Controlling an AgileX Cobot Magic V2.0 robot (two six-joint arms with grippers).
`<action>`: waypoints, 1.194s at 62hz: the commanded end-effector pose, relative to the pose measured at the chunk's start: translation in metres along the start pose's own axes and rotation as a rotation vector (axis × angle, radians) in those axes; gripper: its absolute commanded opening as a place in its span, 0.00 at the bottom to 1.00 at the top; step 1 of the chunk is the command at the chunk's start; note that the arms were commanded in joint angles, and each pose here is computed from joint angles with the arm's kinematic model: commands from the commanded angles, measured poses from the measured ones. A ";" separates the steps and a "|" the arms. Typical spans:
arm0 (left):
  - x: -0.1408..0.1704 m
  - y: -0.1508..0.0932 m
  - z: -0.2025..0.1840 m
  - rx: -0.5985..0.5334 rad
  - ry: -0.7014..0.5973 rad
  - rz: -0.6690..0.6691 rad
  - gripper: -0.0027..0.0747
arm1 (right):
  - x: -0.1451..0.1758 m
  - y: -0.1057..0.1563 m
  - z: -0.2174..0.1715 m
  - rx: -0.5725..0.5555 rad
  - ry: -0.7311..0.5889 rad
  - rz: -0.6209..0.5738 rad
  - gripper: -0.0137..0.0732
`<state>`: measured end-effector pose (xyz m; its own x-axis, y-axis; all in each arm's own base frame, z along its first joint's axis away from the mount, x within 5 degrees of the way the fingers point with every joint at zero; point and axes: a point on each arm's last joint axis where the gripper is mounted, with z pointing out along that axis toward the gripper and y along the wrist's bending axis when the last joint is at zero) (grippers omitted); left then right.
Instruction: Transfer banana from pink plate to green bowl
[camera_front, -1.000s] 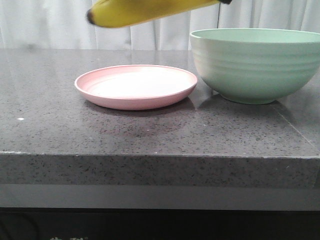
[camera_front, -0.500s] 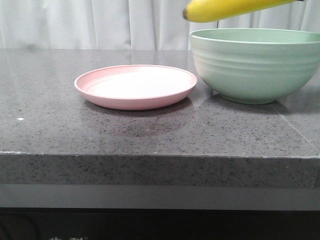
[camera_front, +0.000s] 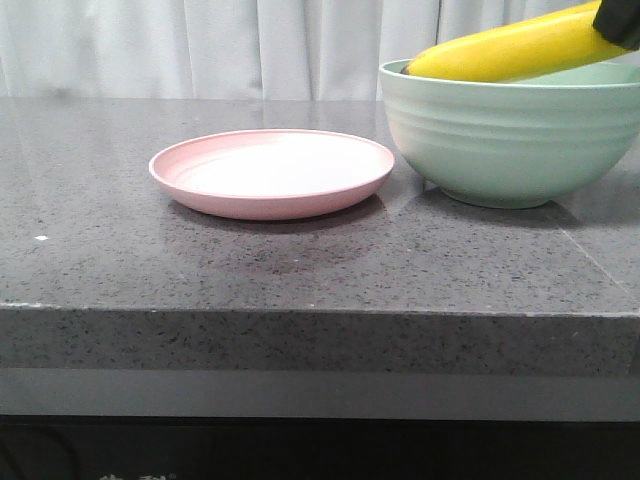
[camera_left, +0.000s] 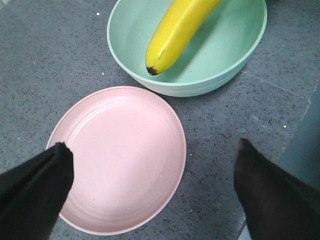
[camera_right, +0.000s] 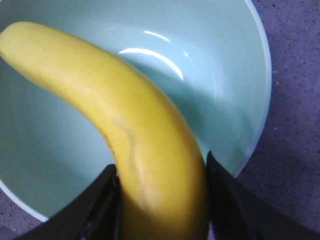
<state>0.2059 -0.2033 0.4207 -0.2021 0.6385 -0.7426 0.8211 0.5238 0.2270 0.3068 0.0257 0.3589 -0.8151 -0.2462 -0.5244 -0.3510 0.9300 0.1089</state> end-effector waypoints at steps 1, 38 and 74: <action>-0.014 0.002 -0.021 -0.035 -0.125 -0.007 0.86 | -0.009 0.004 -0.022 0.016 -0.111 -0.001 0.64; -0.013 0.017 -0.022 -0.108 -0.150 -0.123 0.41 | -0.013 0.020 -0.054 -0.081 -0.105 0.202 0.40; 0.045 0.105 -0.080 -0.472 -0.210 -0.627 0.01 | 0.008 0.024 -0.099 0.091 -0.310 0.242 0.08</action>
<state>0.2561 -0.0930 0.4347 -0.5301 0.1511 -0.8344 0.3209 0.9466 -0.0324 0.2666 0.0222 0.4194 -0.7892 0.0285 -0.6135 -0.1228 0.9714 0.2031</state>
